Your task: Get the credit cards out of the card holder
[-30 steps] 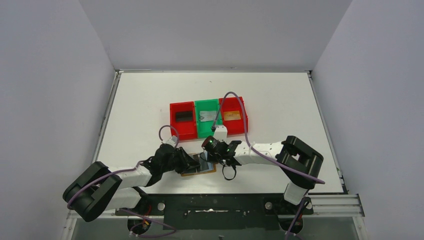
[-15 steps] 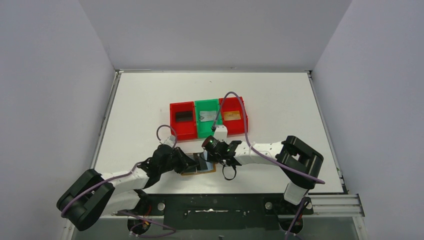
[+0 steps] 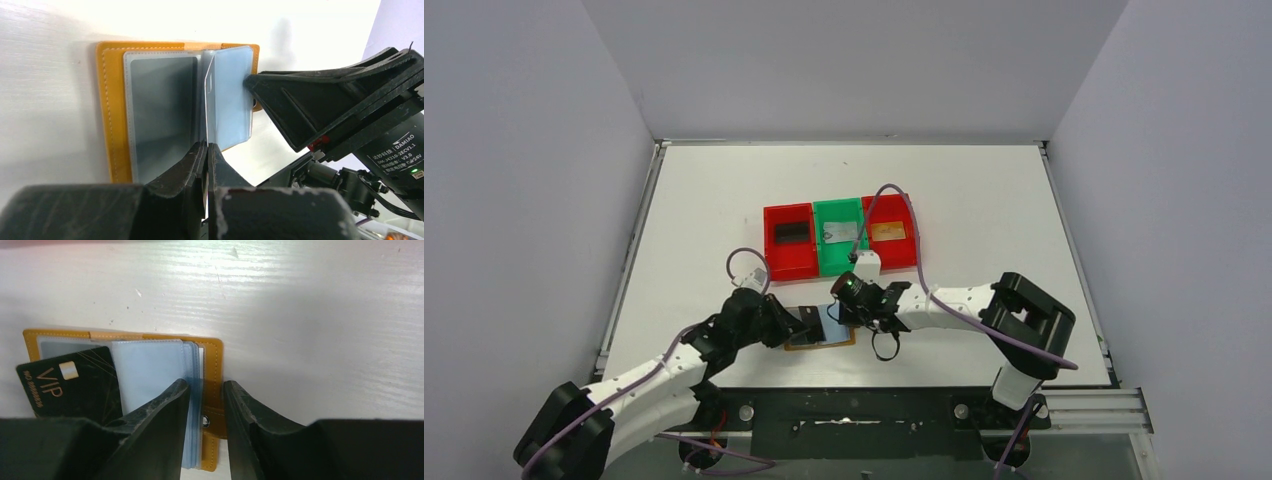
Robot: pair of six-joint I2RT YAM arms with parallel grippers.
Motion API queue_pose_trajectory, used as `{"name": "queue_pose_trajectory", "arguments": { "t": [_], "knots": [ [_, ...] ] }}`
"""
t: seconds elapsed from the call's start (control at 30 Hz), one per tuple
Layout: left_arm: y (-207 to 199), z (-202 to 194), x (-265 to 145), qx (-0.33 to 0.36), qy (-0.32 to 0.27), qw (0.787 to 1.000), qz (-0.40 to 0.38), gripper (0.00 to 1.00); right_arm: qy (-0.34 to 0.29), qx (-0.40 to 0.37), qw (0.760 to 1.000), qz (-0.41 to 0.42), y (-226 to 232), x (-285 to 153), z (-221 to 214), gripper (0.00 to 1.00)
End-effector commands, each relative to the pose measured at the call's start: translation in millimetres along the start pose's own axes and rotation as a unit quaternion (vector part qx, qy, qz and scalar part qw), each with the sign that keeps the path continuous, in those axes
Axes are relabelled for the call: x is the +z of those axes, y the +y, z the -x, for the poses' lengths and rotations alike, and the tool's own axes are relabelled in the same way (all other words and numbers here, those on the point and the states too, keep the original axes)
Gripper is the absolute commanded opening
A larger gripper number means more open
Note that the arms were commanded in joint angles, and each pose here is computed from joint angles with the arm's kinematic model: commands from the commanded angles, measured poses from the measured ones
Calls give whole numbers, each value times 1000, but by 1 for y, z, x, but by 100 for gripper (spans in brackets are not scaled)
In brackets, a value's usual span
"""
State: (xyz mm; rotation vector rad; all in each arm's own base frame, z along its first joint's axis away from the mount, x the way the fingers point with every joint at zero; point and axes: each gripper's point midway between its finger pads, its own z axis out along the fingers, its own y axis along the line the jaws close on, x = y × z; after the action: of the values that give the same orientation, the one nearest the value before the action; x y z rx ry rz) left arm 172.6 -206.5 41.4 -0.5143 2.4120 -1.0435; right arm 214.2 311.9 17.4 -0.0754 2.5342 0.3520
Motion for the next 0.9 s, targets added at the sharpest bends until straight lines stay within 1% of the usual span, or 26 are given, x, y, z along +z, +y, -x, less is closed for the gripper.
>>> {"name": "queue_pose_trajectory", "arguments": {
  "t": [0.0, 0.27, 0.53, 0.7, 0.8, 0.87],
  "knots": [
    [-4, 16, -9, 32, -23, 999, 29, 0, 20, -21, 1000, -3, -15, -11, -10, 34],
    [-22, 24, -17, 47, -33, 998, 11, 0, -21, -6, 999, 36, 4, -40, 25, 39],
    [-42, 29, -26, 66, -43, 996, -29, 0, -65, 48, 992, 94, 10, -56, 43, 44],
    [-59, 34, -35, 85, -57, 993, -64, 0, -116, 69, 977, 167, 15, -68, 51, 54],
    [-69, 37, -41, 92, -70, 989, -87, 0, -139, 76, 963, 219, 26, -84, 60, 57],
    [-80, 38, -47, 98, -75, 985, -116, 0, -142, 77, 956, 246, 30, -93, 64, 60]
  ]
}}
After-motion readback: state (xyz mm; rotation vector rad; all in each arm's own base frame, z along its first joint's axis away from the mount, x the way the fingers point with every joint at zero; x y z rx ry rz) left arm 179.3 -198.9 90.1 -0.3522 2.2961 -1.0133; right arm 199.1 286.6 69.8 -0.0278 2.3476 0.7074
